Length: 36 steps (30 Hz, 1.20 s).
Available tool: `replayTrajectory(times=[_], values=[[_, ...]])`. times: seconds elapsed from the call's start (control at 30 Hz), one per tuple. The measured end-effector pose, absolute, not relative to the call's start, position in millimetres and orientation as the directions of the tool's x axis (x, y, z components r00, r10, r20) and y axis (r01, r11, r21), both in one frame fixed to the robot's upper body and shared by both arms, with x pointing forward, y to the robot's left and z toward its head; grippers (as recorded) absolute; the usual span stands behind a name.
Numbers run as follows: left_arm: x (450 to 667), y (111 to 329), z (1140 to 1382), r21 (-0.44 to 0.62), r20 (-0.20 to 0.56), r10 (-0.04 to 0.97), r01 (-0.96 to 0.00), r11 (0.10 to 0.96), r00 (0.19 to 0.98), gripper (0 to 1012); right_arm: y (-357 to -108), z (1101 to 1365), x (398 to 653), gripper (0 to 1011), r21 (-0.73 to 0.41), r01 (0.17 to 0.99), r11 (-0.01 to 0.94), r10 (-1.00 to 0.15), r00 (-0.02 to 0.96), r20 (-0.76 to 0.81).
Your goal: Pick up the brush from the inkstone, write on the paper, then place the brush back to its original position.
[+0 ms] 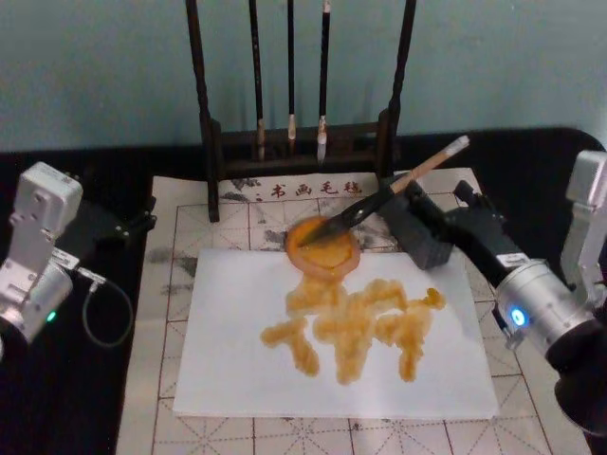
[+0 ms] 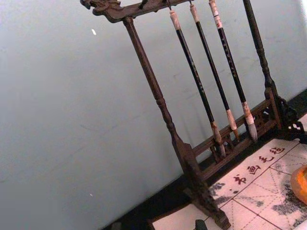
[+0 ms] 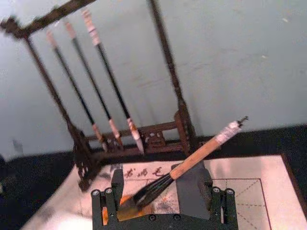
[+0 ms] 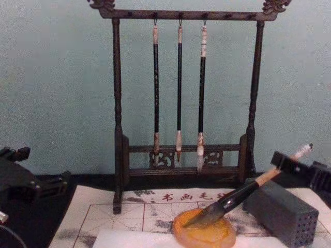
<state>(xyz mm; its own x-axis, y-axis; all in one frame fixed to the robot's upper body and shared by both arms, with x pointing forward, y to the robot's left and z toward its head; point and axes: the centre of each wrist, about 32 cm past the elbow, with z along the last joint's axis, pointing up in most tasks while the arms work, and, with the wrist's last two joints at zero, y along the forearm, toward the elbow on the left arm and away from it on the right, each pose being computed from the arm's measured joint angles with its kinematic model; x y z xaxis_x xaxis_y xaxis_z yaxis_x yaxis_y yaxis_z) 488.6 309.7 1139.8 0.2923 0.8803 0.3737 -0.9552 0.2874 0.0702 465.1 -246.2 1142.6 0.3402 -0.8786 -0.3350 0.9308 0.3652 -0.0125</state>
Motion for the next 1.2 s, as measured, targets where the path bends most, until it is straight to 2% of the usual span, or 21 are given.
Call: replayTrajectory(times=[0.27, 0.5, 0.63, 1.2], values=[[489, 310, 1140, 0.07, 0.374, 0.88, -0.955, 0.287, 0.292, 1001, -241, 1129, 459, 1002, -0.023, 0.912, 0.409, -0.912, 0.408, -0.046], [489, 310, 1140, 0.07, 0.374, 0.88, -0.955, 0.287, 0.292, 1001, -239, 1121, 458, 1002, -0.035, 0.911, 0.41, -0.903, 0.412, 0.12], [489, 310, 1140, 0.07, 0.374, 0.88, -0.955, 0.287, 0.292, 1001, -239, 1119, 458, 1002, -0.041, 0.913, 0.406, -0.898, 0.407, 0.167], [489, 310, 1140, 0.07, 0.374, 0.88, -0.955, 0.287, 0.292, 1001, -239, 1120, 458, 1002, -0.04, 0.913, 0.406, -0.9, 0.407, 0.153]])
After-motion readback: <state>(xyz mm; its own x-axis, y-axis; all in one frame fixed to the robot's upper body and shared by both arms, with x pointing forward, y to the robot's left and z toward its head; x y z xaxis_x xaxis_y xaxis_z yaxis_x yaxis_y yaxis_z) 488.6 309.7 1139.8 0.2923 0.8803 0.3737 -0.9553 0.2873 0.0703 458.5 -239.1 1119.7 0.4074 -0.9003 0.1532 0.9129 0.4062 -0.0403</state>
